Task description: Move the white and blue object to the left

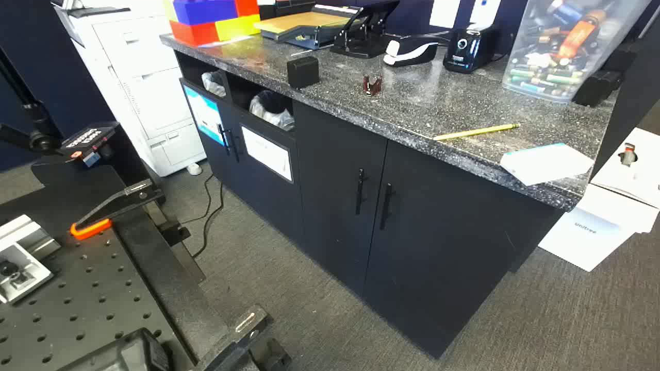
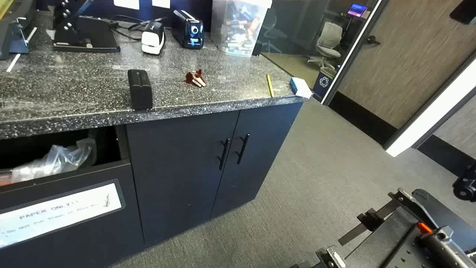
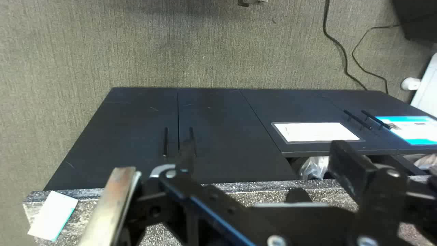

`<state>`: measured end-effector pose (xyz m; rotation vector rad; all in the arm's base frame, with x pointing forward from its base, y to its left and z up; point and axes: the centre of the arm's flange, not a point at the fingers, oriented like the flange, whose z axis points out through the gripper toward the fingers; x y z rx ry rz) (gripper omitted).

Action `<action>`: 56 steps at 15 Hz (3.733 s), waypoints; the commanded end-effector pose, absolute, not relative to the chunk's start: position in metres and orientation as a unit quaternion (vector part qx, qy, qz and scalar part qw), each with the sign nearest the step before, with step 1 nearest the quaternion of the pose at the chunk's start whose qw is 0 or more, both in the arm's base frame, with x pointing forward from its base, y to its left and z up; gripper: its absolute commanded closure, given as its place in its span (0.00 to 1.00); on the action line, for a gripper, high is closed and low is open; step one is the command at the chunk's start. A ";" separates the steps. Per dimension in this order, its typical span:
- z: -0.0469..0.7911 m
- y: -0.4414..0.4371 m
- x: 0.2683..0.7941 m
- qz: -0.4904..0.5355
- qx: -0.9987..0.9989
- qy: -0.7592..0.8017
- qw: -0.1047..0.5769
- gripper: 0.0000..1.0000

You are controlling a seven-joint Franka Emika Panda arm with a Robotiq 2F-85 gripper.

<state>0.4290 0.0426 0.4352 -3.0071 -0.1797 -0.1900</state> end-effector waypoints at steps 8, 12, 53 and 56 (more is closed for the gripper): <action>0.425 0.010 0.487 -0.053 -0.998 -0.017 0.043 0.00; 0.423 -0.053 0.551 -0.054 -0.998 0.039 0.021 0.00; 0.157 -0.235 0.839 0.026 -0.963 0.268 -0.014 0.00; 0.150 -0.234 0.841 0.013 -0.965 0.260 -0.027 0.29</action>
